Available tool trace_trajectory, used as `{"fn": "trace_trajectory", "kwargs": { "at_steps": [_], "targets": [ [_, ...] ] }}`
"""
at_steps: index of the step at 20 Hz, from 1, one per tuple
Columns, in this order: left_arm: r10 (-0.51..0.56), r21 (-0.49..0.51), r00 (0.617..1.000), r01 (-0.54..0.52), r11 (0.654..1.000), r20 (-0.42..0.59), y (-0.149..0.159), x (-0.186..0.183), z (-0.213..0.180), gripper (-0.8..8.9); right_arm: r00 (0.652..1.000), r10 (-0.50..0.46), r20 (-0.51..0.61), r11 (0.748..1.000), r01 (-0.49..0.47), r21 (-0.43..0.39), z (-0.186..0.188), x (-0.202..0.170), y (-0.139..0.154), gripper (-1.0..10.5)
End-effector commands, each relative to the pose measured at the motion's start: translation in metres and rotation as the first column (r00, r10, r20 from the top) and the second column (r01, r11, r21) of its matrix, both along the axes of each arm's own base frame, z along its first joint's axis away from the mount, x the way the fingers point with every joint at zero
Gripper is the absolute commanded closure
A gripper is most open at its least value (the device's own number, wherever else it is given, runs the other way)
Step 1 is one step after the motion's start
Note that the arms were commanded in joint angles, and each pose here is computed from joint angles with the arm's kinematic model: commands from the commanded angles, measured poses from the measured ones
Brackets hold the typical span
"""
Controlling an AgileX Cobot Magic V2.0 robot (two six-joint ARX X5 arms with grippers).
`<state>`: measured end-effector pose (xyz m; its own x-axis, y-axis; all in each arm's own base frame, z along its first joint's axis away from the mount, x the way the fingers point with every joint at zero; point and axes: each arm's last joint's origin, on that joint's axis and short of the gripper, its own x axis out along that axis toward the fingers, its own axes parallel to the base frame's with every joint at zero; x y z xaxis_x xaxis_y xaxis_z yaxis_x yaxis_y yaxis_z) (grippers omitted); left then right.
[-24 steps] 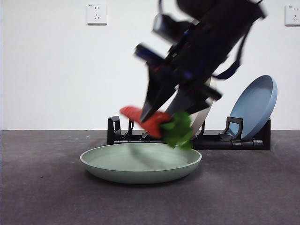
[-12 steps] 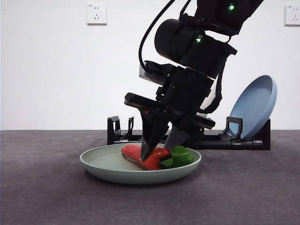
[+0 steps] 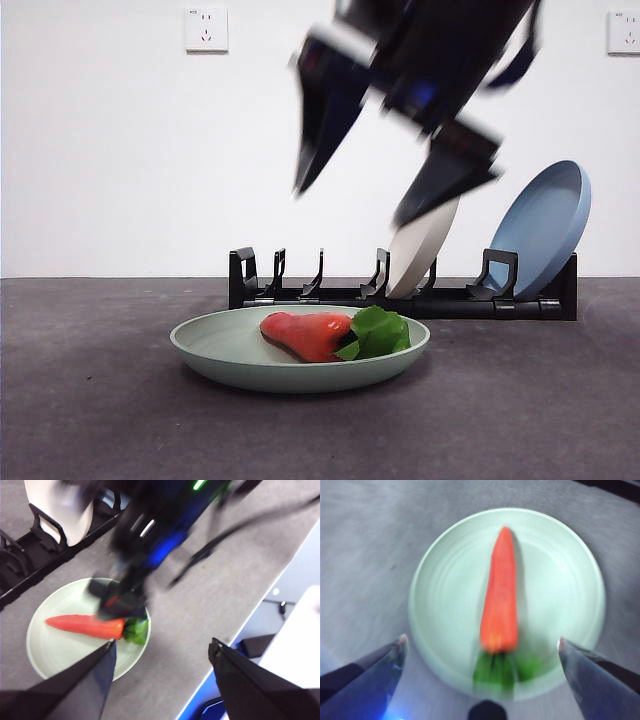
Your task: Take the green plate from the plate rack,put the plate on the table,take the carrot from the table,put the carrot in the plate
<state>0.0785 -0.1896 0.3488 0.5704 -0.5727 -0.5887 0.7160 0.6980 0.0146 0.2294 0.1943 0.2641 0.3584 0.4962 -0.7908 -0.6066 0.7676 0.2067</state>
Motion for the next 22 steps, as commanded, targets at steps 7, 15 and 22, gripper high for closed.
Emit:
{"fn": "trace_trajectory", "kwargs": {
  "at_steps": [7, 15, 22],
  "targets": [
    [-0.003, 0.084, 1.0, 0.004, 0.996, -0.012, 0.005, -0.001, -0.006, 5.0, 0.999, 0.023, -0.041, 0.998, -0.025, -0.05, 0.067, -0.095, -0.077, 4.5],
    [-0.021, 0.101, 0.999, 0.025, 0.995, -0.038, 0.006, -0.002, -0.008, 8.32, 0.998, 0.057, 0.012, 0.998, -0.056, -0.039, 0.082, -0.13, -0.106, 9.7],
    [-0.017, 0.103, 0.999, 0.02, 0.995, -0.034, 0.006, -0.002, -0.008, 8.21, 0.999, 0.041, 0.01, 0.999, -0.041, -0.03, 0.082, -0.131, -0.107, 9.5]
  ]
}}
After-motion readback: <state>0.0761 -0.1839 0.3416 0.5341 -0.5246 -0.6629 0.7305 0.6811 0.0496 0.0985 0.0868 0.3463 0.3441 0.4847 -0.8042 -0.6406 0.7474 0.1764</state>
